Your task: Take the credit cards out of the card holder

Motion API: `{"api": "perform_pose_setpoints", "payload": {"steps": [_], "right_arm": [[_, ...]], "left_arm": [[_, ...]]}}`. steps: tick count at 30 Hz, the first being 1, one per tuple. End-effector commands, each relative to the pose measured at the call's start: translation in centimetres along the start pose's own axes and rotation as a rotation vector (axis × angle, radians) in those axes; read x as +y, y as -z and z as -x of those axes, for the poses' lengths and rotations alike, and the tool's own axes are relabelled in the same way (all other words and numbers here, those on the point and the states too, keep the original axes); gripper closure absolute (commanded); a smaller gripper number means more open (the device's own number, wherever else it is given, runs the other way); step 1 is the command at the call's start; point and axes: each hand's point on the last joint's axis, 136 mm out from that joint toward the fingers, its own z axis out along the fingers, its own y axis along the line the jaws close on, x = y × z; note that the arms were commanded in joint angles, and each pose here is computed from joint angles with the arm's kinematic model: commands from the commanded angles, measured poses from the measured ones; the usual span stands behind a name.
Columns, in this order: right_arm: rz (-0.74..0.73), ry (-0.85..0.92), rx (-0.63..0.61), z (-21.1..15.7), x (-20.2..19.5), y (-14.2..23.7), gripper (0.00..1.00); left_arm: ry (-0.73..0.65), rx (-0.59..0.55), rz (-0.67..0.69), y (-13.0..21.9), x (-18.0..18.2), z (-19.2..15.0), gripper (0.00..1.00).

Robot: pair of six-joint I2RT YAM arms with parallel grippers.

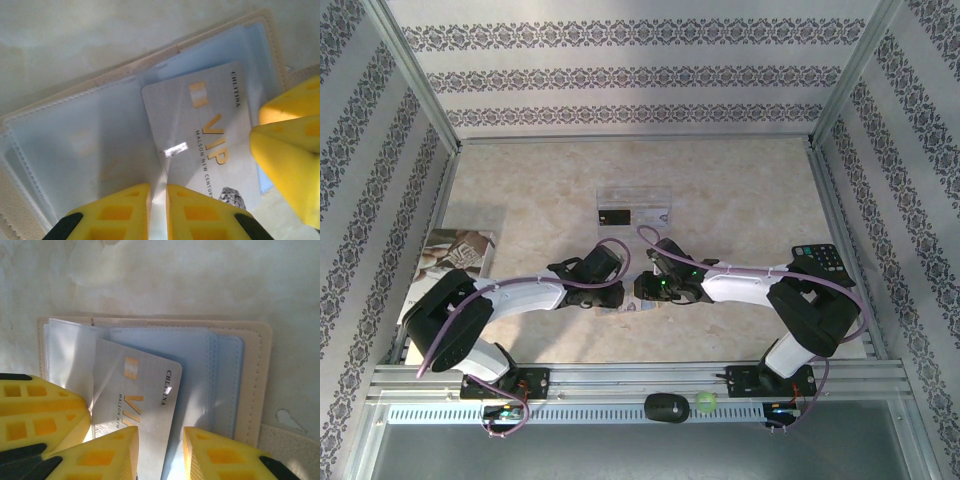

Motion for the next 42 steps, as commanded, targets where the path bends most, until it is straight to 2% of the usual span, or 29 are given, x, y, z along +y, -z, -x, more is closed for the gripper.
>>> {"api": "perform_pose_setpoints", "payload": {"steps": [1, 6, 16, 29, 36, 42], "right_arm": [[0.042, 0.024, -0.013, 1.0, 1.2, 0.8, 0.70], [0.050, 0.017, 0.008, 0.8, 1.2, 0.5, 0.71], [0.041, -0.033, 0.025, 0.2, 0.2, 0.1, 0.72], [0.011, -0.058, 0.044, -0.5, -0.9, -0.4, 0.72], [-0.006, -0.065, -0.022, 0.2, -1.3, 0.9, 0.72], [0.009, -0.077, 0.001, -0.1, -1.0, 0.8, 0.72]], "left_arm": [[-0.036, 0.035, 0.077, -0.4, 1.2, -0.7, 0.83], [-0.029, 0.081, 0.116, -1.3, 2.0, -1.5, 0.85], [0.003, 0.105, 0.103, -2.0, 2.3, -2.6, 0.86], [0.006, 0.107, 0.099, -1.9, 2.4, -3.0, 0.86], [0.010, 0.107, 0.097, -2.0, 2.4, -3.0, 0.87], [0.012, 0.107, 0.094, -2.1, 2.3, -3.0, 0.87]]}}
